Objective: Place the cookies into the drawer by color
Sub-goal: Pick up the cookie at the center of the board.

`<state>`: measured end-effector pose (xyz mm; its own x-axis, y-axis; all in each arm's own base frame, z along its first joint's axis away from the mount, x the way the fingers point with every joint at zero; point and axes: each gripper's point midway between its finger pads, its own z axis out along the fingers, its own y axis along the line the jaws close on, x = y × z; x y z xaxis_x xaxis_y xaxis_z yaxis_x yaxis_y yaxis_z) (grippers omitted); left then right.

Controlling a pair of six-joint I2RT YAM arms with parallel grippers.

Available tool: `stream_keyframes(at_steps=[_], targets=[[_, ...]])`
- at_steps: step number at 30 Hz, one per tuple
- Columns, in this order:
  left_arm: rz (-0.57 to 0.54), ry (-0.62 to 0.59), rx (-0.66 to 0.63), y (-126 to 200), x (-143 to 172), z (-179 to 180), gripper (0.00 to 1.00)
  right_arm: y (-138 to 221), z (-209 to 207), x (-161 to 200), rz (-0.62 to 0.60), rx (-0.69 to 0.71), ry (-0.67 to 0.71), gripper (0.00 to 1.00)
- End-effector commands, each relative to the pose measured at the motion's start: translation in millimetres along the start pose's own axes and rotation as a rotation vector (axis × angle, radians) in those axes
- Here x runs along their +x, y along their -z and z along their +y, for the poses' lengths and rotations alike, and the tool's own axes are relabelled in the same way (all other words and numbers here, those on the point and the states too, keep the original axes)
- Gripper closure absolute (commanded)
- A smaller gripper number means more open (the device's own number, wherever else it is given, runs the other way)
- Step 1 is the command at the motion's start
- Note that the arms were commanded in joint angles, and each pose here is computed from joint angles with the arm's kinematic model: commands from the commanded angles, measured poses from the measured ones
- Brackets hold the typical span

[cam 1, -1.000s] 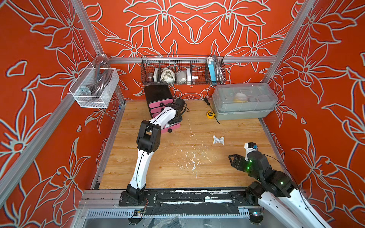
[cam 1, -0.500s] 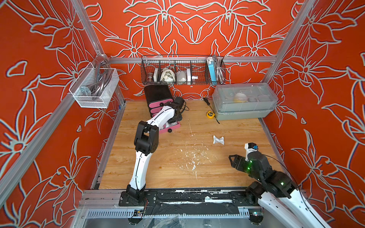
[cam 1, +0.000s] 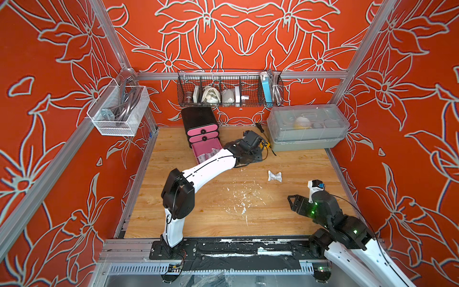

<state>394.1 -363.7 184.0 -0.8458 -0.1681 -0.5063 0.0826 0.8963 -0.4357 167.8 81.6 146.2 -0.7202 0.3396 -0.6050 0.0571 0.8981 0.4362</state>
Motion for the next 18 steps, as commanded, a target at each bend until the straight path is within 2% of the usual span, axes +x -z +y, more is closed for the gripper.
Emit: stream_keyframes(at_steps=[1, 4, 7, 12, 18], targets=[[0.066, -0.067, 0.057, -38, 23, -21, 0.50, 7, 5, -4, -0.014, -0.029, -0.017, 0.24], [0.107, -0.125, 0.075, -61, 42, -39, 0.48, 6, 4, -2, -0.011, -0.033, -0.020, 0.24], [0.116, -0.202, 0.032, -78, 56, -47, 0.45, 6, 4, -1, -0.009, -0.034, -0.019, 0.24], [0.129, -0.260, -0.061, -101, 71, -40, 0.44, 6, 3, -1, -0.010, -0.031, -0.014, 0.23], [0.168, -0.277, -0.097, -122, 85, -29, 0.43, 5, 2, -1, -0.012, -0.026, -0.010, 0.23]])
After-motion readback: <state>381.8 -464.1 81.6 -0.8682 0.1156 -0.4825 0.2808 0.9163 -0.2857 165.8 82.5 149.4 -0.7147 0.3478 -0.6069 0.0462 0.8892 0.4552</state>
